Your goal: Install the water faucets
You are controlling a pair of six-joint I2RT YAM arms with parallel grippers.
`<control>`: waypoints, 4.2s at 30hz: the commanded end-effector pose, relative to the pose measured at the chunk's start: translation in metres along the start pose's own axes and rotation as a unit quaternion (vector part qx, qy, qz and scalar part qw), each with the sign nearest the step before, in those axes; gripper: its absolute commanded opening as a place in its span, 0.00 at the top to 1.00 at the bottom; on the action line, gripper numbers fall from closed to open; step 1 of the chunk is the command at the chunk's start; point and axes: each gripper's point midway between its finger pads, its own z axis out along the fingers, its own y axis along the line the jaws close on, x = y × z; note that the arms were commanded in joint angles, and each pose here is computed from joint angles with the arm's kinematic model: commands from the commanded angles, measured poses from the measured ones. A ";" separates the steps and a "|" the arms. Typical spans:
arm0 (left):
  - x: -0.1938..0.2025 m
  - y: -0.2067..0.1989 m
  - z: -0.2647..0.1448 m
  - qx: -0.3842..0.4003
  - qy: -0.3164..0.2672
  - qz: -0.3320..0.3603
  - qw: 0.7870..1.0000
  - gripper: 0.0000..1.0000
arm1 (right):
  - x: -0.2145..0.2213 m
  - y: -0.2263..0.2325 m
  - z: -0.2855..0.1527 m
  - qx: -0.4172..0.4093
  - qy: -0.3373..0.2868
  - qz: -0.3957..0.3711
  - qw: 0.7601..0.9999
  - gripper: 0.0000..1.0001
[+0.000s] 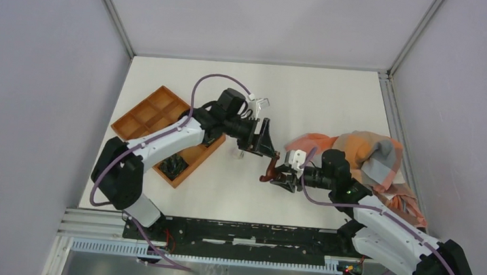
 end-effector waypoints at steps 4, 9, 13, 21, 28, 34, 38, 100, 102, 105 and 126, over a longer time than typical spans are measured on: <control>0.002 -0.004 0.020 0.006 0.018 -0.016 1.000 0.22 | -0.027 -0.004 0.001 -0.005 -0.027 -0.043 0.999 1.00; 0.004 -0.002 0.029 0.005 0.022 -0.028 0.999 0.28 | -0.029 -0.001 0.002 -0.012 -0.029 -0.044 0.999 1.00; 0.004 -0.002 0.034 0.010 0.022 -0.041 0.999 0.38 | -0.028 0.001 0.001 -0.014 -0.027 -0.046 0.998 1.00; -0.005 0.000 0.039 0.005 0.011 -0.052 0.999 0.46 | -0.026 0.003 -0.001 -0.012 -0.023 -0.045 0.999 1.00; -0.009 -0.005 0.040 0.011 0.007 -0.054 0.998 0.53 | -0.025 0.002 -0.003 -0.006 -0.021 -0.047 0.999 1.00; 0.005 -0.004 0.049 0.021 0.035 -0.058 0.997 0.53 | -0.024 0.002 -0.003 -0.009 -0.021 -0.048 0.999 1.00; 0.006 -0.004 0.053 0.020 0.038 -0.058 0.997 0.69 | -0.024 0.003 -0.002 -0.010 -0.020 -0.046 0.999 1.00; -0.092 -0.093 -0.092 0.197 -0.423 0.051 0.883 0.98 | -0.178 -0.058 -0.043 0.061 -0.492 0.473 0.728 0.06; -0.092 -0.094 -0.094 0.196 -0.426 0.053 0.881 0.98 | -0.179 -0.053 -0.037 0.046 -0.484 0.476 0.733 0.08; -0.091 -0.097 -0.097 0.198 -0.430 0.056 0.879 0.98 | -0.179 -0.051 -0.030 0.038 -0.479 0.483 0.732 0.14; -0.081 -0.073 -0.088 0.119 -0.398 0.037 0.909 0.17 | -0.155 -0.051 -0.031 0.087 -0.444 0.438 0.777 1.00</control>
